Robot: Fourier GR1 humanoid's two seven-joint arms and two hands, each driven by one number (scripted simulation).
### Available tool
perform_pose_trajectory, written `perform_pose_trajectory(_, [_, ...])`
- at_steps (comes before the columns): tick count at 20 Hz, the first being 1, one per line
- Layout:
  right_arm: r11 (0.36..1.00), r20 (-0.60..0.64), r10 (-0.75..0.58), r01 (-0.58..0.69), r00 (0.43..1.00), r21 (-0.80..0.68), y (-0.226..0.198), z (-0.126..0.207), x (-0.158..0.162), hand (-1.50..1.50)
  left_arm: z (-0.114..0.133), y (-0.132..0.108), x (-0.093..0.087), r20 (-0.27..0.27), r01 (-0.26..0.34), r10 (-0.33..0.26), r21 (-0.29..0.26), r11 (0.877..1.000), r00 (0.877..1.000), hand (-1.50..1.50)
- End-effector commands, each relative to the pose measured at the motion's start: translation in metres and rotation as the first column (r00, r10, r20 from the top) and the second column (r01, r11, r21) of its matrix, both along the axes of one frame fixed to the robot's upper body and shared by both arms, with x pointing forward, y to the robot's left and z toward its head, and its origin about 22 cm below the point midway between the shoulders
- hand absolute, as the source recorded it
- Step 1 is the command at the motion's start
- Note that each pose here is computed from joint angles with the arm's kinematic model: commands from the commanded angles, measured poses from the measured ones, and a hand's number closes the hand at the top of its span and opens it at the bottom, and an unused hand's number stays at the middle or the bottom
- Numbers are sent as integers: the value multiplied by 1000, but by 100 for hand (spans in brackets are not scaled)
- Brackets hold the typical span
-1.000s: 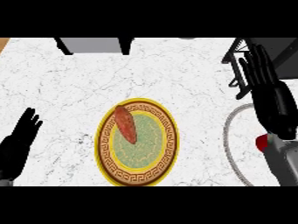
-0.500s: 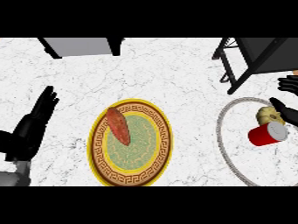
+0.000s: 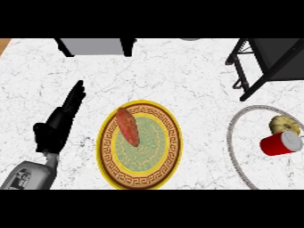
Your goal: Pick the can from the placemat and place it in the tiered shelf
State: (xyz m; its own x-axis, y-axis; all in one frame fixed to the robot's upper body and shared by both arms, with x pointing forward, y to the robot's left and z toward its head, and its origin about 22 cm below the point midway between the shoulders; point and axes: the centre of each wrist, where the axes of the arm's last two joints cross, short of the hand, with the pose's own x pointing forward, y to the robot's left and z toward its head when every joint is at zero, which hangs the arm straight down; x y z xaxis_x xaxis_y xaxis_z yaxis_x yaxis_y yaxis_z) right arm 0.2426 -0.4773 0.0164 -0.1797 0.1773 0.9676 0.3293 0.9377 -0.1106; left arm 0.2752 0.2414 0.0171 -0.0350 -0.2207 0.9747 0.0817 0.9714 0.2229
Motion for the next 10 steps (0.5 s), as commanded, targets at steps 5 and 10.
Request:
perform_pose_trajectory(5, [927,-197,263,-304,945,-219,-34,37,-17,-150,6,-6,6,-2,-2,2,7,1000,1000,0])
perform_pose_trajectory(10, [882,-289,280,-364,915,-298,-21,94,11,-150,-12,-17,3,-10,-13,13,28,1000,1000,0])
